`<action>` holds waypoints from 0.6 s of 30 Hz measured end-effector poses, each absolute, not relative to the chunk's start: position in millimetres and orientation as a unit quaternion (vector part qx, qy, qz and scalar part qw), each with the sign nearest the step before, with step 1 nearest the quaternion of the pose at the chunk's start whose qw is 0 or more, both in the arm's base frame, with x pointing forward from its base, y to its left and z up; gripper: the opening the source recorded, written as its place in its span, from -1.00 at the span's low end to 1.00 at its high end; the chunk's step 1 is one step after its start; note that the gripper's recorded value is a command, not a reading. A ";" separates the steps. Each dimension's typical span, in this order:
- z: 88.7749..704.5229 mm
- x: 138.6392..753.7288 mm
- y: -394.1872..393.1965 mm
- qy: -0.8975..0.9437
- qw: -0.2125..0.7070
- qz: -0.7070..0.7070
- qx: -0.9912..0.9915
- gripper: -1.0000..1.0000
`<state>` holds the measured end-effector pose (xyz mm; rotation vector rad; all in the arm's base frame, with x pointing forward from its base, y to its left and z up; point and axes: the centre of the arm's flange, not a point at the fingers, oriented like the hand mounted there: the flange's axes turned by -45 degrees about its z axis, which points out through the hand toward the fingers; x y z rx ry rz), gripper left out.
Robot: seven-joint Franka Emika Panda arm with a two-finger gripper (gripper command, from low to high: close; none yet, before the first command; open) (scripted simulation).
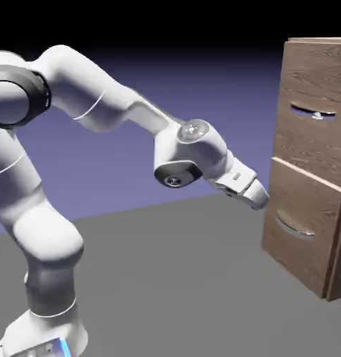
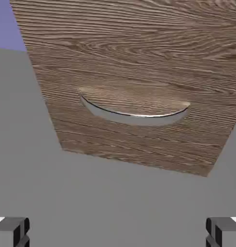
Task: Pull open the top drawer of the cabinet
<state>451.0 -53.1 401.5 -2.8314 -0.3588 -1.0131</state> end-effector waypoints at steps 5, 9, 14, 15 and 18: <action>382.0 462.9 -64.7 -0.145 0.059 -0.328 -0.931 0.00; 367.4 471.1 -73.0 -0.167 0.056 -0.327 -0.928 0.00; 351.9 480.2 -82.0 -0.197 0.045 -0.331 -0.922 0.00; 349.3 481.9 -83.7 -0.203 0.042 -0.332 -0.920 0.00; 342.6 487.0 -88.2 -0.222 0.030 -0.337 -0.915 0.00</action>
